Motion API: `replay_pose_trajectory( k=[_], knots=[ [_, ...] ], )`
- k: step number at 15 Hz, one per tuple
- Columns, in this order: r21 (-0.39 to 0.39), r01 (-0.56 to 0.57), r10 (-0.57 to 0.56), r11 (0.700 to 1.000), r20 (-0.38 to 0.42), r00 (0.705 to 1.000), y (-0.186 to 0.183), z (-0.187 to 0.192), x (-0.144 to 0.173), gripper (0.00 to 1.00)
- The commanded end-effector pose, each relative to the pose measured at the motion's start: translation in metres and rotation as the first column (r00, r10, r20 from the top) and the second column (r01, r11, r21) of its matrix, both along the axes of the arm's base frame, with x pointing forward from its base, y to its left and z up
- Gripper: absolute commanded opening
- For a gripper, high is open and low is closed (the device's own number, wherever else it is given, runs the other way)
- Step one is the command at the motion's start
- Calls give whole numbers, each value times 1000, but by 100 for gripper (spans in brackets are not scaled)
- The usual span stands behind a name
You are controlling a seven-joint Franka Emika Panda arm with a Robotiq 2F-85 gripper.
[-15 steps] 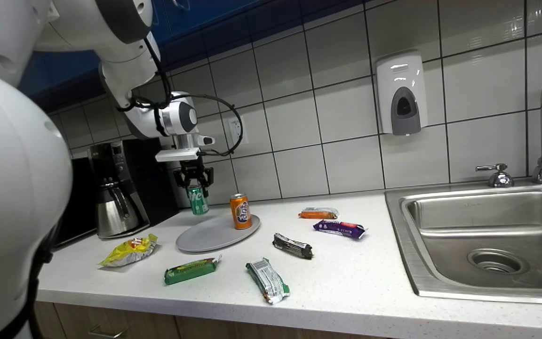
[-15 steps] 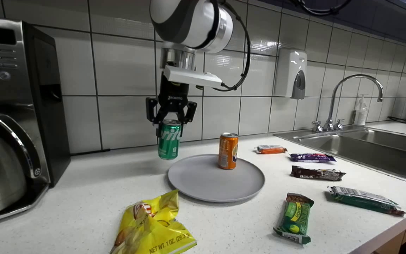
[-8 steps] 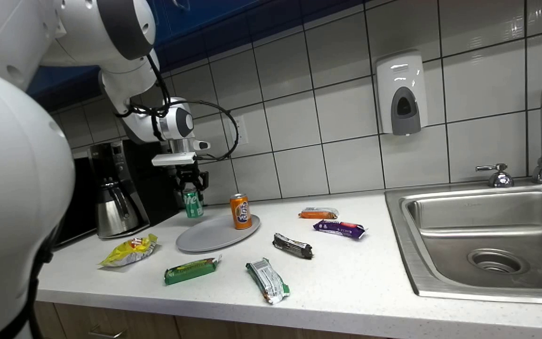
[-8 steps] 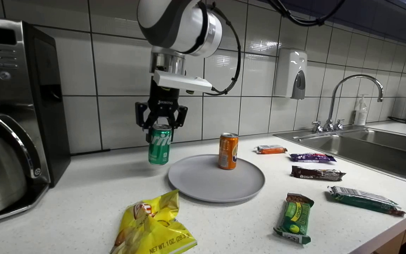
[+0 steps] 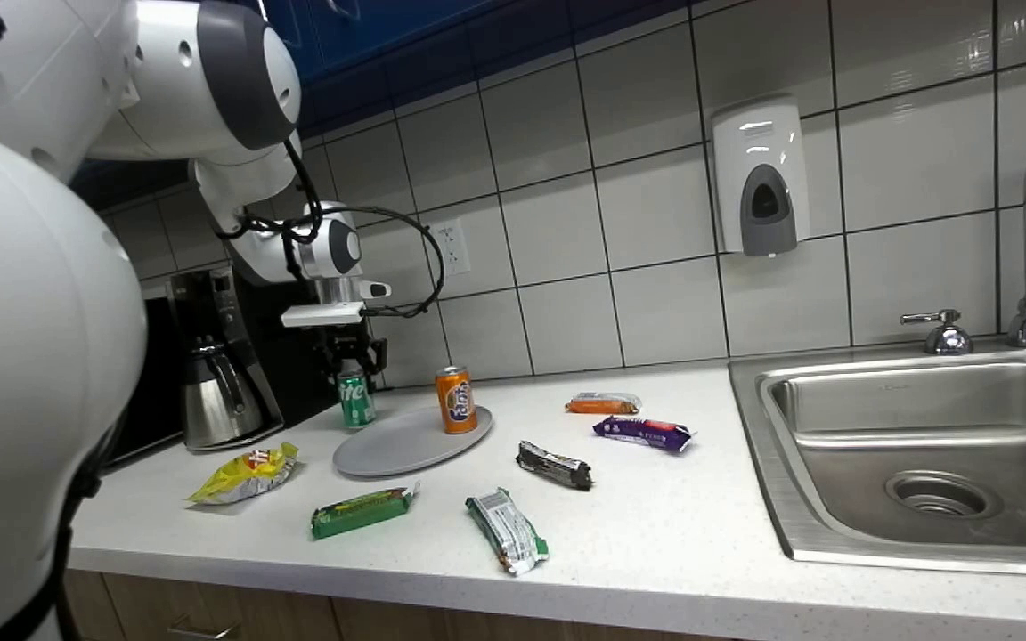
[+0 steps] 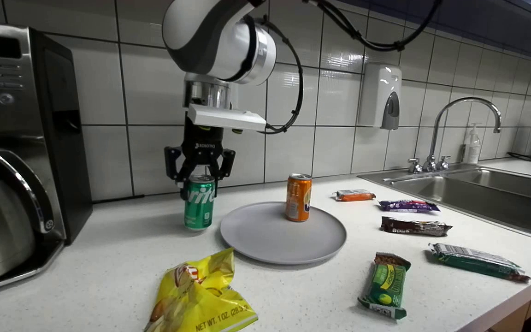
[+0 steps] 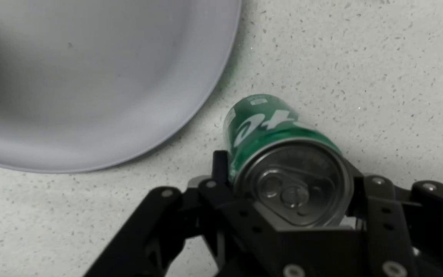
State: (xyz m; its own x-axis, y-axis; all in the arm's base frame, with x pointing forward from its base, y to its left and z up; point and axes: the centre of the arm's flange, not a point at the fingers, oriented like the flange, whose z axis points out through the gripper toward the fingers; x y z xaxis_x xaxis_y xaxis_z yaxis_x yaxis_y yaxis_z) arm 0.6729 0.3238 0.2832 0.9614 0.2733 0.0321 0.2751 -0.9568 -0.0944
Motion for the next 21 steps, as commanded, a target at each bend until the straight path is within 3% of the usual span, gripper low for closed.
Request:
replay_pose_trajectory(
  k=[1,8,9,10,12,21],
  knots=[
    [-18,-34,34,999,-16,999,9,-2,16,38],
    [-20,-53,52,998,-22,998,11,-8,21,38],
    [-20,-55,55,998,-25,998,11,-8,21,68],
    [-21,-57,56,998,-27,998,11,-9,22,89],
    [-21,-64,63,998,-31,998,12,-9,22,99],
    [-13,-75,75,997,-15,997,8,8,16,100]
  ],
)
